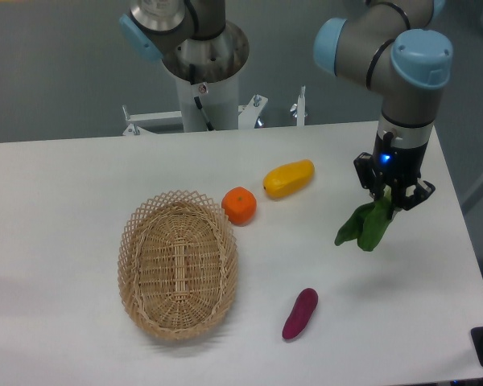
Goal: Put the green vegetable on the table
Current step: 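Lower the held green bok choy toward the table surface with the gripper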
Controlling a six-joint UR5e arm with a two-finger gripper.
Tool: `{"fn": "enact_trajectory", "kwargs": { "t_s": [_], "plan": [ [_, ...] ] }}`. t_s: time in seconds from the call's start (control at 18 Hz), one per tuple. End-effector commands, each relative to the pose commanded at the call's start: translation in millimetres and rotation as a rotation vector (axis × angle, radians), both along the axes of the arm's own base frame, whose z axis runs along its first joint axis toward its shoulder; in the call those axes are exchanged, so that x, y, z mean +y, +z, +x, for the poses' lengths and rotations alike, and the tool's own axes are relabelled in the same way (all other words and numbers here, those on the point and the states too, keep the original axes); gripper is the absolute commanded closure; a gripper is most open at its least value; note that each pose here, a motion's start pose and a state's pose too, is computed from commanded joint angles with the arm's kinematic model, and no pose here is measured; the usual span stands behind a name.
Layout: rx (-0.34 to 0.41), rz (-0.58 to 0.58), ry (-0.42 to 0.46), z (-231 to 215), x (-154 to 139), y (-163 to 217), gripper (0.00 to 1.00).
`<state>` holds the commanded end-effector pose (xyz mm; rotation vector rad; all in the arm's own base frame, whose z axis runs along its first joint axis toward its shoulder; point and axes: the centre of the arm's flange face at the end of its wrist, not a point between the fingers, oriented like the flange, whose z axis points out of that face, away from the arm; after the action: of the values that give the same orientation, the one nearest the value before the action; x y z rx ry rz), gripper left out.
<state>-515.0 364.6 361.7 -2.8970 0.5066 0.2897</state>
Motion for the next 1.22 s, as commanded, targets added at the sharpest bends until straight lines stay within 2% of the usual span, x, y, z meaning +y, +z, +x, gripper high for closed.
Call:
{"fn": "enact_trajectory", "kwargs": {
  "t_s": [0.22, 0.44, 0.61, 0.78, 1.0, 1.22],
  "plan": [
    [-0.010, -0.007, -0.009, 3, -3, -9, 0.78],
    [-0.023, -0.025, -0.049, 13, -10, -38, 0.78],
    [-0.003, -0.039, -0.095, 14, -35, -66, 0.78],
    [-0.009, -0.070, -0.157, 15, -47, -78, 0.78],
    [0.014, -0.214, -0.230, 5, -74, -89, 0.78],
    [-0.022, -0.241, -0.274, -1, -102, -114, 0.78]
  ]
}}
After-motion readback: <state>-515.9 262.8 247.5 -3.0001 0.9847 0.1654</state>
